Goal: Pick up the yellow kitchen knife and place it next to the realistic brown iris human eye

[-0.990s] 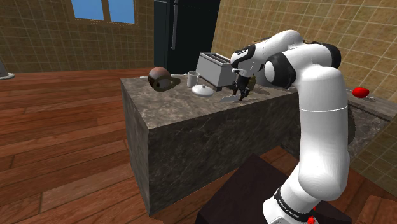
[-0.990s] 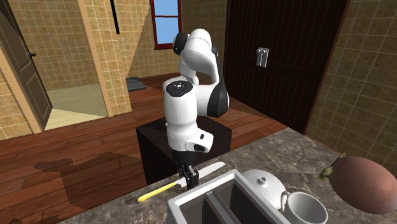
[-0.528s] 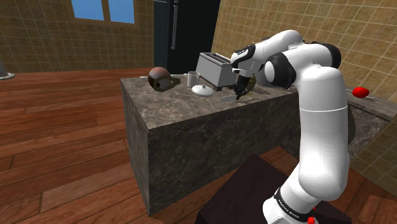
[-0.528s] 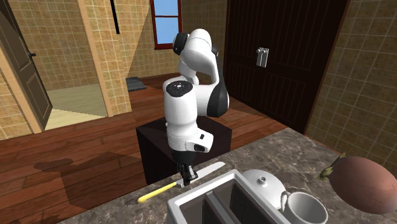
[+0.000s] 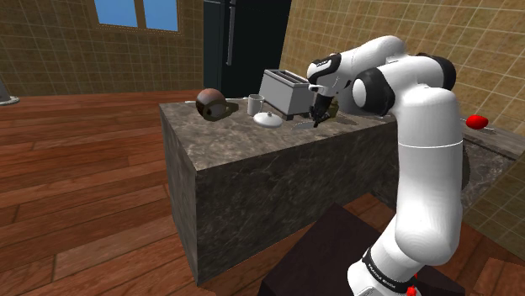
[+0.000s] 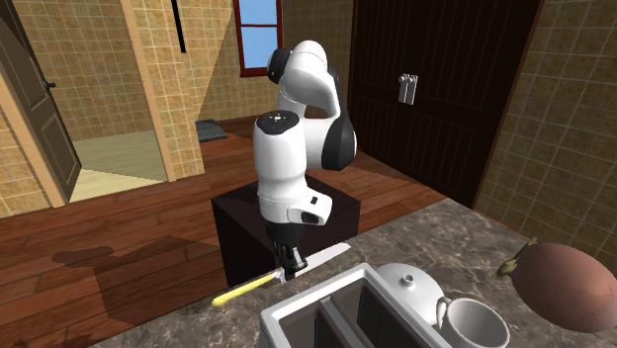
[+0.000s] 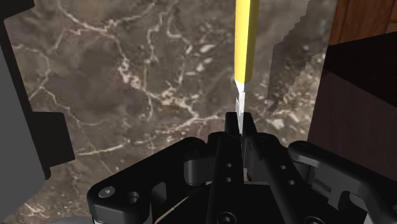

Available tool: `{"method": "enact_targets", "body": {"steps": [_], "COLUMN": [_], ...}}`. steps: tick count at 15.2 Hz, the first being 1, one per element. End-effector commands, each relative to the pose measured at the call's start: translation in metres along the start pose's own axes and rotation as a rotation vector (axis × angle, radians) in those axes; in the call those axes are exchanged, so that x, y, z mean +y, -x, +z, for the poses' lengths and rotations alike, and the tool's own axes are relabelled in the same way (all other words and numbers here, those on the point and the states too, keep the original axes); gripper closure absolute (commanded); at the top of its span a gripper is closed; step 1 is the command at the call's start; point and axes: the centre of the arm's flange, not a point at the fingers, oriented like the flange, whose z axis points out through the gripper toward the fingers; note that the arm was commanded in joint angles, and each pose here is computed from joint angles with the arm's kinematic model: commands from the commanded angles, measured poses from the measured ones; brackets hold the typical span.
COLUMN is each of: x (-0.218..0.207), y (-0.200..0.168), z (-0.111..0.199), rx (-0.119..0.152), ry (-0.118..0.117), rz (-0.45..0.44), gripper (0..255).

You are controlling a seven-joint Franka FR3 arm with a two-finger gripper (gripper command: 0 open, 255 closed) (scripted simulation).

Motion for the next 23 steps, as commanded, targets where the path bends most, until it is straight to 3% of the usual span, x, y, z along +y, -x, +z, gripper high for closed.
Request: {"method": "enact_targets", "body": {"steps": [1, 23], "x": [0.000, 0.000], "y": [-0.001, -0.003], "z": [-0.011, -0.127], "rx": [0.000, 0.000], "ry": [0.000, 0.000], "rz": [0.000, 0.000], "gripper": [255, 255]}}
